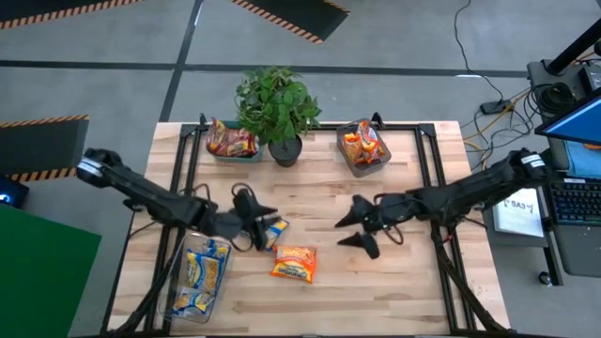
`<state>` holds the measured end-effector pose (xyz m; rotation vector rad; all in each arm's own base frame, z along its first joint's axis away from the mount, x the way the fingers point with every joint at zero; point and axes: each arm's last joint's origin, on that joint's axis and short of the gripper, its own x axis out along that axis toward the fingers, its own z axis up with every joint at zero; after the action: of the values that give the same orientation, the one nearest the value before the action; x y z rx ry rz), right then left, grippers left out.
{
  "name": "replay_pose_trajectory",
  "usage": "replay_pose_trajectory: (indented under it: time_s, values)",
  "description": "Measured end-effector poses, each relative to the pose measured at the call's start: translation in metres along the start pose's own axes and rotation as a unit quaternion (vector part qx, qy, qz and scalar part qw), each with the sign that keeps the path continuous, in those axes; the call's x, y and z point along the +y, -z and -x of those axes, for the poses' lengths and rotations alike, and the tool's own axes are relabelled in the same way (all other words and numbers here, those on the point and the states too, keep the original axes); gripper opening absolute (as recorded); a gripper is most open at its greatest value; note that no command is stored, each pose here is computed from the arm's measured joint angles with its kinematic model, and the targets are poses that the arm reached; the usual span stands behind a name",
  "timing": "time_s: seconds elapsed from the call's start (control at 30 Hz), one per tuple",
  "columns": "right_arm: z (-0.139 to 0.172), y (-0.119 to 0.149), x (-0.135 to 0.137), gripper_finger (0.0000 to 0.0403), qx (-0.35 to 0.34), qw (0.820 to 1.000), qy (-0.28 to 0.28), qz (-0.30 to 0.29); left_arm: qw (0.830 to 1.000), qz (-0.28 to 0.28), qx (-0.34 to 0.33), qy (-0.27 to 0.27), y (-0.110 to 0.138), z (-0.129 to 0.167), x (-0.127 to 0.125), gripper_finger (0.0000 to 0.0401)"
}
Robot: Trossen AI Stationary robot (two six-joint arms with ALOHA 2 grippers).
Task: Sort Maruchan noodles
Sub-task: Put the orange noodle pack into the black bin
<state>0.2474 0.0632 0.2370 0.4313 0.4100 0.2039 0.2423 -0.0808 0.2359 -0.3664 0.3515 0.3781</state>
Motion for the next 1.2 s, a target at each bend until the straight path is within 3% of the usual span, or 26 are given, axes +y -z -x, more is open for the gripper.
replay_pose_trajectory:
  time_s: [0.2, 0.33, 0.47, 0.57, 0.7, 0.77, 0.93, 1.07, 1.2]
  values:
    - [-0.032, -0.005, 0.012, 0.0270, 0.093, 0.994, -0.034, -0.043, 0.999, -0.024, 0.024, 0.004, 0.023, -0.013, -0.013, 0.0115]
    - [-0.049, -0.002, 0.018, 0.0270, 0.202, 0.977, 0.016, -0.066, 0.999, -0.036, 0.036, 0.011, 0.021, -0.018, -0.021, 0.0115]
    - [-0.057, 0.000, 0.022, 0.0270, 0.317, 0.940, 0.092, -0.087, 0.996, -0.054, 0.062, 0.039, 0.018, -0.022, -0.033, 0.0115]
    - [-0.057, 0.008, 0.026, 0.0270, 0.406, 0.899, 0.141, -0.084, 0.992, -0.066, 0.085, 0.071, 0.017, -0.027, -0.045, 0.0115]
    - [-0.050, 0.022, 0.036, 0.0270, 0.493, 0.851, 0.173, -0.056, 0.981, -0.103, 0.131, 0.099, 0.026, -0.037, -0.061, 0.0115]
    - [-0.046, 0.030, 0.043, 0.0270, 0.509, 0.842, 0.173, -0.043, 0.975, -0.123, 0.148, 0.108, 0.029, -0.043, -0.072, 0.0115]
    - [-0.027, 0.047, 0.060, 0.0270, 0.503, 0.847, 0.175, -0.002, 0.956, -0.186, 0.205, 0.099, 0.043, -0.057, -0.091, 0.0115]
    - [-0.009, 0.053, 0.072, 0.0270, 0.432, 0.883, 0.182, 0.029, 0.942, -0.218, 0.244, 0.073, 0.048, -0.070, -0.103, 0.0115]
    - [0.006, 0.056, 0.076, 0.0270, 0.357, 0.922, 0.152, 0.022, 0.928, -0.242, 0.279, 0.050, 0.052, -0.078, -0.111, 0.0115]
